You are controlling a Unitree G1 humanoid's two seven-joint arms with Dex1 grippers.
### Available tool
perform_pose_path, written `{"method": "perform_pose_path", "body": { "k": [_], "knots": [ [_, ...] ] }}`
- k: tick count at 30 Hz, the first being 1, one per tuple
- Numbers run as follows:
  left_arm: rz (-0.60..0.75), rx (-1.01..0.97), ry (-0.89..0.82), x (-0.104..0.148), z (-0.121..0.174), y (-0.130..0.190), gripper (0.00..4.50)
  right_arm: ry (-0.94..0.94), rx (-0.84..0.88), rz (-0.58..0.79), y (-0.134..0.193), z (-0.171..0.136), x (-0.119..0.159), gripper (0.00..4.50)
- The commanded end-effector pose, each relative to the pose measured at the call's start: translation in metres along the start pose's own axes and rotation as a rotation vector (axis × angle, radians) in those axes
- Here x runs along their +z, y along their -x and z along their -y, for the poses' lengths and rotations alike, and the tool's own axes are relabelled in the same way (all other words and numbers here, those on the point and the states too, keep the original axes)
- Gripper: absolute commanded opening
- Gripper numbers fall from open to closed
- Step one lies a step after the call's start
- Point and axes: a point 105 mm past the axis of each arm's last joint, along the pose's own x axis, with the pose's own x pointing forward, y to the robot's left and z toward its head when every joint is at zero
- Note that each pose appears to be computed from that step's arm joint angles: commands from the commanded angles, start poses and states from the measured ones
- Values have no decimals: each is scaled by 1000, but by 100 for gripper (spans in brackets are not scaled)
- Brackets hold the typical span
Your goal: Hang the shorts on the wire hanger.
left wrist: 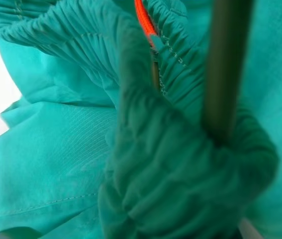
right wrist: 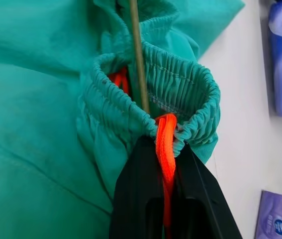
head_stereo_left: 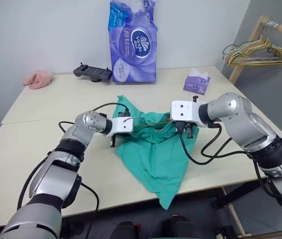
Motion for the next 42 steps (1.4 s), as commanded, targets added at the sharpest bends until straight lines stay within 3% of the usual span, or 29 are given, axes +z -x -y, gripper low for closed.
{"method": "perform_pose_path", "body": {
  "k": [1, 12, 27, 33, 38, 42],
  "knots": [
    [125, 74, -94, 45, -19, 0, 0, 79, -33, 18, 0, 3, 10, 57],
    [109, 93, -90, 45, -26, 2, 0, 80, -74, 12, 10, 9, 9, 415],
    [116, 107, -106, 48, -27, 1, 0, 86, 43, -74, 28, 2, -7, 415],
    [112, 103, -102, 43, -21, 1, 0, 48, 14, -42, 44, 12, 0, 415],
    [101, 124, -65, 36, -21, 6, 0, -19, -95, -61, 51, 29, -18, 415],
    [57, 170, -41, 25, -29, 11, 0, -43, -34, -75, 54, 13, -25, 415]
  ]
}}
